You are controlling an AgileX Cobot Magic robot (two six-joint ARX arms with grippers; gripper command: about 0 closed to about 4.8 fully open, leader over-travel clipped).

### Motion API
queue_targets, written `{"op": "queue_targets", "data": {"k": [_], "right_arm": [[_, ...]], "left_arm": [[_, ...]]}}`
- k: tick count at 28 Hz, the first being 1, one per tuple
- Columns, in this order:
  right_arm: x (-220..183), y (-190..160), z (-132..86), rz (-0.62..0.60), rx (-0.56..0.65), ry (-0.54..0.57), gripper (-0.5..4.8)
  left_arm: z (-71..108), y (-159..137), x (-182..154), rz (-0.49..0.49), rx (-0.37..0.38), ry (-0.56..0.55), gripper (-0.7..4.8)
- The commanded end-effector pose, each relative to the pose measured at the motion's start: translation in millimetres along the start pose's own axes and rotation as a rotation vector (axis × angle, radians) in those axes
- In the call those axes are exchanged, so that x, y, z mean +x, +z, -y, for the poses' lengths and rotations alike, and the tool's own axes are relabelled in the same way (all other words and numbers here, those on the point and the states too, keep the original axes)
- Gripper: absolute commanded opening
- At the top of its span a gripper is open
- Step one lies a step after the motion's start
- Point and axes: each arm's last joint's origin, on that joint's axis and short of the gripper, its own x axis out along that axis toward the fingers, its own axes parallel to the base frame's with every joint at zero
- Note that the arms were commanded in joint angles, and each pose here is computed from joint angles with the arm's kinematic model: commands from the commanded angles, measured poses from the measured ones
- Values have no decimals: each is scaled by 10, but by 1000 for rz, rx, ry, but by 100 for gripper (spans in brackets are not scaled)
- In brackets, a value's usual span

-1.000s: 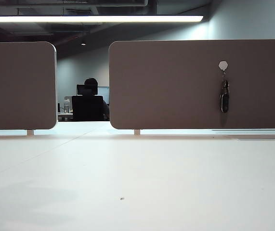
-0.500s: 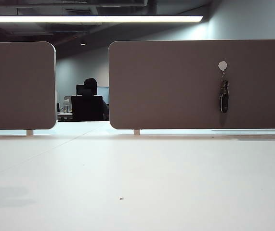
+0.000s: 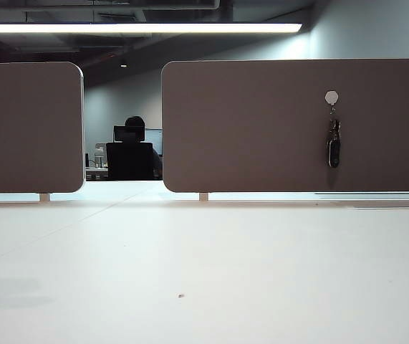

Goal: Hang the bunch of keys on the hook.

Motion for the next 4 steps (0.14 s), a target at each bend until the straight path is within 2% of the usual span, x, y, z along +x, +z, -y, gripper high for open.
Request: {"op": "queue_targets", "data": {"k": [1,4], "right_arm": [[3,0,1,7,2,0,-4],[3,0,1,7,2,0,-4]], "left_arm": [[-4,-19,5,-9,1,-1,-3],[-4,-19,5,-9,1,-1,-3]]}}
